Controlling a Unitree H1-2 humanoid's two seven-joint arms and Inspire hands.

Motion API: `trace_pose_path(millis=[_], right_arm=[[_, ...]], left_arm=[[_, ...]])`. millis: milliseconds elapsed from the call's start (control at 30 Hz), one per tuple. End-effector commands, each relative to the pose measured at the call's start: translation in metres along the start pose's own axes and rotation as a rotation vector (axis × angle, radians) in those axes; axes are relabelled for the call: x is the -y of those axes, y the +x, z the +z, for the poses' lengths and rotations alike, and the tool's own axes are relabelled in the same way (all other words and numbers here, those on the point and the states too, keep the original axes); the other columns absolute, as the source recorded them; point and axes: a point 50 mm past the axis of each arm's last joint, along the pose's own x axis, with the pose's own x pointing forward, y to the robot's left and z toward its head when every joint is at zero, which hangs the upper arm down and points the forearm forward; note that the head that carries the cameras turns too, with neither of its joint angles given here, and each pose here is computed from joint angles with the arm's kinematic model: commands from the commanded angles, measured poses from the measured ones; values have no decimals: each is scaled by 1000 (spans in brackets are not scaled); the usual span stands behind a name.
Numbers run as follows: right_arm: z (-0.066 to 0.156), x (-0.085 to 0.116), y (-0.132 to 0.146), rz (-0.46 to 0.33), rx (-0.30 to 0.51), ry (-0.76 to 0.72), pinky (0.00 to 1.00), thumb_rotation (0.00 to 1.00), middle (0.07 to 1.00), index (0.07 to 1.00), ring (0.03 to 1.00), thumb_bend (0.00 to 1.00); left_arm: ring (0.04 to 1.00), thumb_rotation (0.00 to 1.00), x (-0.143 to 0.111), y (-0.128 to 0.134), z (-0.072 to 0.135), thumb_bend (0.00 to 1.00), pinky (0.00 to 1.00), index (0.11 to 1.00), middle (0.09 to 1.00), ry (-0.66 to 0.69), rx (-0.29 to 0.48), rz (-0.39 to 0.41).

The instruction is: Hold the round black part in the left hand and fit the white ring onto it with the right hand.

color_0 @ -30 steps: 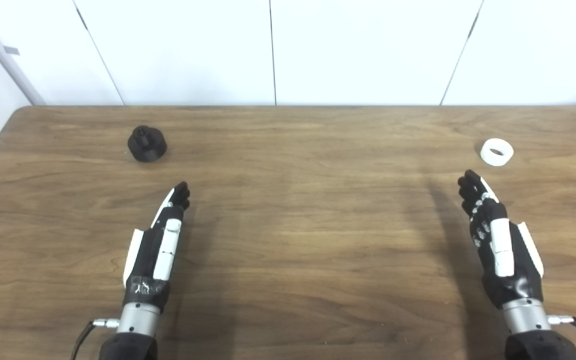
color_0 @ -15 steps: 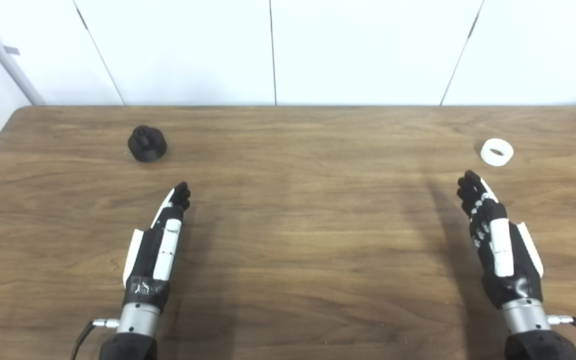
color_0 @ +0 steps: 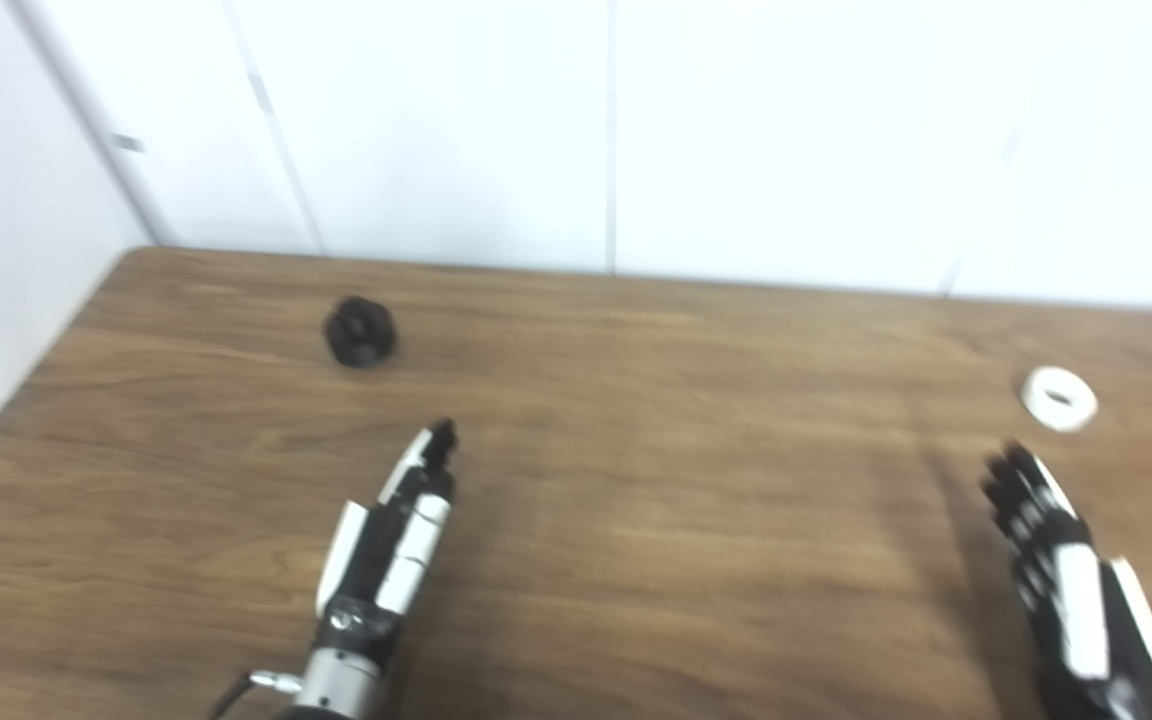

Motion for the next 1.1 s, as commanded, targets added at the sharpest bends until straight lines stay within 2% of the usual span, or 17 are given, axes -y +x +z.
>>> trace_pose_path(millis=[0, 400, 533, 733, 800, 933, 1067], right_arm=[[0, 11, -14, 24, 27, -17, 1000, 1000, 965, 969, 974, 549], [-11, 13, -10, 50, 43, -2, 1000, 1000, 998, 997, 1000, 470], [-14, 12, -8, 48, 45, -2, 1000, 1000, 993, 994, 1000, 487], [-16, 8, -8, 54, 49, -13, 1000, 1000, 982, 992, 997, 440], [-15, 6, -8, 52, 42, -15, 1000, 1000, 979, 989, 993, 444], [-13, 4, -8, 51, 33, -1, 1000, 1000, 980, 983, 998, 469], [-12, 2, -11, 47, 23, 2, 1000, 1000, 979, 984, 998, 470]], left_arm=[[994, 907, 11, -11, -2, 577, 1000, 969, 959, -26, -5, 21], [1000, 922, 17, -9, -10, 564, 1000, 974, 969, -25, -4, 15], [1000, 927, 17, -9, -12, 566, 1000, 978, 975, -23, -14, 12], [1000, 940, 14, -9, -13, 554, 1000, 988, 984, -1, -4, 2], [1000, 909, 13, -8, -12, 546, 1000, 993, 989, 45, 10, 2], [976, 807, 10, -9, -9, 632, 976, 984, 972, 117, 15, 27], [977, 615, 2, -6, -1, 690, 992, 978, 970, 108, 37, 75]])
